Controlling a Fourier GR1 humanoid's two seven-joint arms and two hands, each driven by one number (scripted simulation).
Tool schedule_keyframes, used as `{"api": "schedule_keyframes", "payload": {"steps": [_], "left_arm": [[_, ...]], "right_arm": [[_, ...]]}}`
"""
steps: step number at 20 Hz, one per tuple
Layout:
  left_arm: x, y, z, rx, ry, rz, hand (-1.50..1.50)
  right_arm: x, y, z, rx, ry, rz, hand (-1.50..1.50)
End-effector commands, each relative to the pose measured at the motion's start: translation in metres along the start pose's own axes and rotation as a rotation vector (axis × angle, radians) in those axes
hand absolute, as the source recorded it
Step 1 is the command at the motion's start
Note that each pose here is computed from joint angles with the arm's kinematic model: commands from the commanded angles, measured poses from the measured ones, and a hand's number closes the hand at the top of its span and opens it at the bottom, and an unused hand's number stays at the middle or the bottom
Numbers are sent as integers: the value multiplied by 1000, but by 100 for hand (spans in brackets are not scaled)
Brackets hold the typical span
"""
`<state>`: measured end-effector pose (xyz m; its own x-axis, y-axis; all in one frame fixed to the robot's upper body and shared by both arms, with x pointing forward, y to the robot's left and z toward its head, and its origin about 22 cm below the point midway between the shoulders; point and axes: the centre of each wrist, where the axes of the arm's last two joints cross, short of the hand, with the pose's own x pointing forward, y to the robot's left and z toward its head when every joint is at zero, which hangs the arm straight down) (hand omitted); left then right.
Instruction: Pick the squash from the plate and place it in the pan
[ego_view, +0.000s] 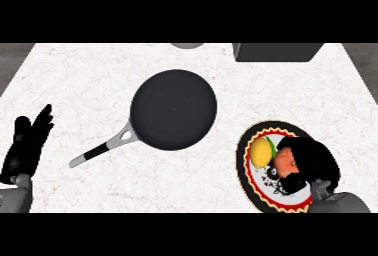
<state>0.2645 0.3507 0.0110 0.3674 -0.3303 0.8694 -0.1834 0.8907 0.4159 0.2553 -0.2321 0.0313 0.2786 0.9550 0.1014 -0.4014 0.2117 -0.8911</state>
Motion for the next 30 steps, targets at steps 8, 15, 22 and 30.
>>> {"api": "schedule_keyframes", "payload": {"steps": [8,15,22,30], "left_arm": [[22,-14,-2,5,10,-1,0],[-2,-2,6,21,29,6,0],[-7,7,6,27,25,-9,0],[15,-2,-11,16,2,-10,0]], "right_arm": [[-22,0,-9,-83,-23,9,150],[47,56,88,-146,171,-137,150],[87,25,153,-591,61,-193,150],[134,-4,183,-730,-58,-241,150]]}}
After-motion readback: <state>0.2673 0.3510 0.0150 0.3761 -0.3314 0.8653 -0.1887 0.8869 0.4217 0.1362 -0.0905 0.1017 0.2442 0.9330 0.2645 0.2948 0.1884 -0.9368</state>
